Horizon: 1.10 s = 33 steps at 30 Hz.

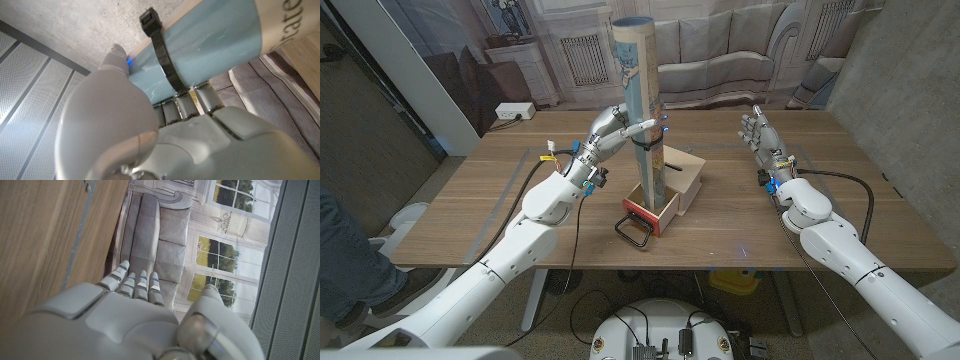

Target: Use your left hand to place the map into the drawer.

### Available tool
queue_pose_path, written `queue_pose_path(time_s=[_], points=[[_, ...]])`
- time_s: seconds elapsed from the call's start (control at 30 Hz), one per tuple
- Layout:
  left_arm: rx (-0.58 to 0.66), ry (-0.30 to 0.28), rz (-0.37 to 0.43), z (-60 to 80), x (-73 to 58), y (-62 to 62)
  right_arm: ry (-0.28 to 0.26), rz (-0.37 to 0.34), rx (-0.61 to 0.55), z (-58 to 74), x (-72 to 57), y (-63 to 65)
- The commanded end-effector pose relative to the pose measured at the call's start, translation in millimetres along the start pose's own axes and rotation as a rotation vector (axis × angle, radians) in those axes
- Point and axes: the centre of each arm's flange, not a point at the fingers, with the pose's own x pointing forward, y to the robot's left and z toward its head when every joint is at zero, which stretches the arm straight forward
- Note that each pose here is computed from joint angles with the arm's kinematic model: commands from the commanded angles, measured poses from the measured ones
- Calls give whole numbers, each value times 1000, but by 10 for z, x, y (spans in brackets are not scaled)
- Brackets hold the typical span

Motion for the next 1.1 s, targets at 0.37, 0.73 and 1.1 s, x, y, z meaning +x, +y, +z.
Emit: queue_pose_path(time_s=[0.37,0.73,1.1], points=[[2,14,-28,-8,18,20,-3,-9,6,-17,-19,12],[6,19,-43,-17,2,4,-4,-12,6,-22,-56,8],[9,21,-43,-4,-35,-23,-7,-14,6,-9,-98,15]])
